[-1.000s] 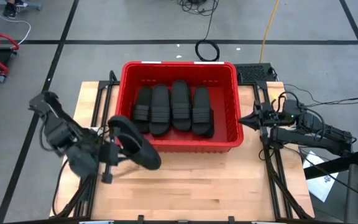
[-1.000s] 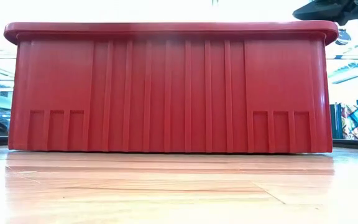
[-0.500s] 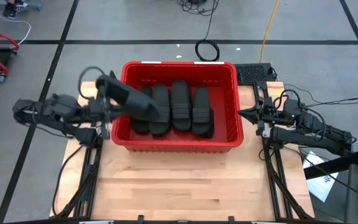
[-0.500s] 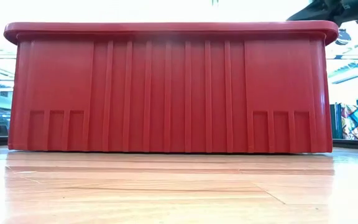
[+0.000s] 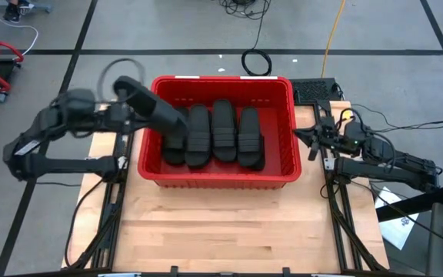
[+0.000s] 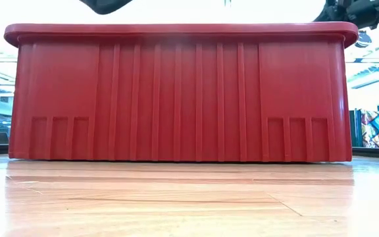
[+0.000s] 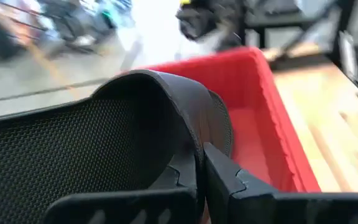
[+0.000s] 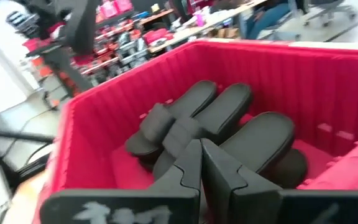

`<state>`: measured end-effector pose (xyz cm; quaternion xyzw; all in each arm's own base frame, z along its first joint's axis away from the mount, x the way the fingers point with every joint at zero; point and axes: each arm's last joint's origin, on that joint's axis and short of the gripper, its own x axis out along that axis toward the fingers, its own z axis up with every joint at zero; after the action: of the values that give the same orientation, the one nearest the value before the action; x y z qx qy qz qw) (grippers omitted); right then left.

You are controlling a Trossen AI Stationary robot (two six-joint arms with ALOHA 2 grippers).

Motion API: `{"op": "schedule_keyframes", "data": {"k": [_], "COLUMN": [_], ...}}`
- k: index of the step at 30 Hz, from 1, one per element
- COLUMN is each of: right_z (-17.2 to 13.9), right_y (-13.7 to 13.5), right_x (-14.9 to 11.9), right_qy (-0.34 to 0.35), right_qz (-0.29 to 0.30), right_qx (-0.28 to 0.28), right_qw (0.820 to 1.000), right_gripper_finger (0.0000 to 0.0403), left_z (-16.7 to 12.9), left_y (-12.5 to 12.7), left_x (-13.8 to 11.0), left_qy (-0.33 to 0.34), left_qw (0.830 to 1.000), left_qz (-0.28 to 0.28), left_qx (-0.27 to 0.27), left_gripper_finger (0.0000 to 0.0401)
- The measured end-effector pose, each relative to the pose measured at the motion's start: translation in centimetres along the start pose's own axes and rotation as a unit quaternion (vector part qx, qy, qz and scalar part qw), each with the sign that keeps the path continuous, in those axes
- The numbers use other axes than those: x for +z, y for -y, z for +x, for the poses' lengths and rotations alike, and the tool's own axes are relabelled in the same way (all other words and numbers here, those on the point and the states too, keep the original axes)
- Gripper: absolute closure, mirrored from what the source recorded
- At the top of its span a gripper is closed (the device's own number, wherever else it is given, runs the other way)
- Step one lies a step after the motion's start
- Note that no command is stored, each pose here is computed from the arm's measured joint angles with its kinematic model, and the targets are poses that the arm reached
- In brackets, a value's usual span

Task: Pick and place slides into bin
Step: Put the black slide into the red bin

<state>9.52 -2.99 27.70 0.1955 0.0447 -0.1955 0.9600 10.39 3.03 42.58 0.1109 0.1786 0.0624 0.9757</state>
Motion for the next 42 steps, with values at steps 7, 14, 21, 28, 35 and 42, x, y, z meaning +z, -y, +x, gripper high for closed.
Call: {"op": "schedule_keyframes", "data": {"k": [7,14,21,28,35,42], "right_z": [0.6,1.1,1.5,1.5,1.5,1.5], "right_y": [0.0,0.0,0.0,0.0,0.1,0.1], "right_x": [0.4,0.2,0.1,0.0,0.0,0.0], "right_qy": [0.022,0.01,0.001,-0.002,-0.004,-0.004], "right_qz": [-0.014,-0.016,-0.009,-0.005,-0.005,-0.005], "right_qx": [-0.03,-0.033,-0.037,-0.036,-0.036,-0.036], "right_qw": [0.999,0.999,0.999,0.999,0.999,0.999], "right_gripper_finger": [0.0403,0.0403,0.0403,0.0403,0.0403,0.0403], "left_z": [4.9,6.0,7.6,10.3,12.1,13.6], "left_y": [-3.6,-6.5,-9.6,-11.5,-11.4,-11.3], "left_x": [0.5,-0.4,-1.8,-4.5,-6.4,-9.6], "left_qy": [-0.126,-0.249,-0.286,-0.337,-0.295,-0.301], "left_qw": [0.982,0.935,0.933,0.911,0.917,0.915], "left_qz": [0.041,0.068,0.063,0.038,0.009,-0.007], "left_qx": [-0.135,-0.244,-0.209,-0.235,-0.27,-0.27], "left_gripper_finger": [0.0401,0.0401,0.0401,0.0401,0.0401,0.0401]}}
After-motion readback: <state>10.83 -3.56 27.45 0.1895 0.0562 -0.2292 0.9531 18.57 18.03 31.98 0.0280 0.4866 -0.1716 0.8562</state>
